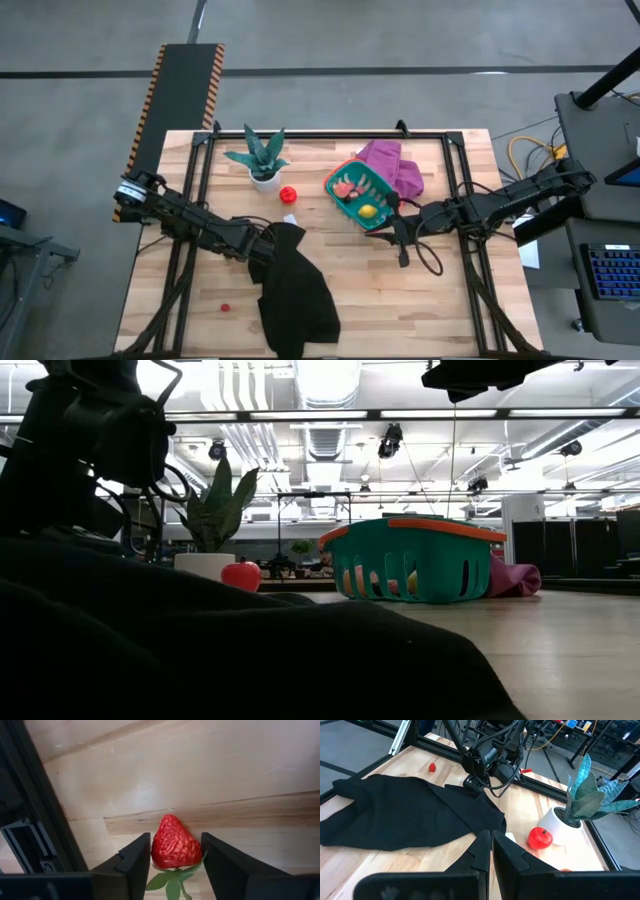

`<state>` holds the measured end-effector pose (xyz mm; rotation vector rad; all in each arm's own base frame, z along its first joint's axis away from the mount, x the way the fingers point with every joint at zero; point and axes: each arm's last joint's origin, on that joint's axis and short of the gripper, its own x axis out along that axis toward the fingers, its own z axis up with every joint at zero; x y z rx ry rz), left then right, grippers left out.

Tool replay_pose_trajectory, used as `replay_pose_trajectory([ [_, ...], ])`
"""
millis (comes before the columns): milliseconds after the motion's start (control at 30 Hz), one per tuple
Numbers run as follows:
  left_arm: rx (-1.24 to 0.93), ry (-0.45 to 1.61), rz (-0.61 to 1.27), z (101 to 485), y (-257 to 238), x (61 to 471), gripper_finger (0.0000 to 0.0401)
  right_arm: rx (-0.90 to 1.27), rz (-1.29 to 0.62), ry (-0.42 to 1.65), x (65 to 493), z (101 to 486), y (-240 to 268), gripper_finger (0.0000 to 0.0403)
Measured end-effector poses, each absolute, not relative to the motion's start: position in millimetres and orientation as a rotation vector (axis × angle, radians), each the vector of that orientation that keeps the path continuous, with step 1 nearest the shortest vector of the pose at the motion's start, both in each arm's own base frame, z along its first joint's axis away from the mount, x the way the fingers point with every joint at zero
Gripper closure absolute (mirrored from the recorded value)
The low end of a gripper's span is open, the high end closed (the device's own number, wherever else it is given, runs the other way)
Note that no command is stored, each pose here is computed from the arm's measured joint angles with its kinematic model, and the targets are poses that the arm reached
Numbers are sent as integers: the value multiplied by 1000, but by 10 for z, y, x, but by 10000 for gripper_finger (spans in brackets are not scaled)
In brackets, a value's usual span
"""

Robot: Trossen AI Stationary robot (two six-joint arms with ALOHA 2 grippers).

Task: Pick and placing Produce into tupperware
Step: Put the strawberry into the green basket

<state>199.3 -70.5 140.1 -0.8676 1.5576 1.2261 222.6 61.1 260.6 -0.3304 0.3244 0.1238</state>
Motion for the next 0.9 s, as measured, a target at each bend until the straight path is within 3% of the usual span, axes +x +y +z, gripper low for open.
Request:
replay_pose_trajectory([
  [233,-867,1564,1229,1402,-705,1988,282,-327,123,325,2226,2606,611,392],
  [533,-850,1586,1149,1478,-701,1954,287,-327,123,324,2226,2606,612,392],
  [900,-794,1361,920,1878,-652,1961,289,-322,122,323,2227,2607,612,392],
])
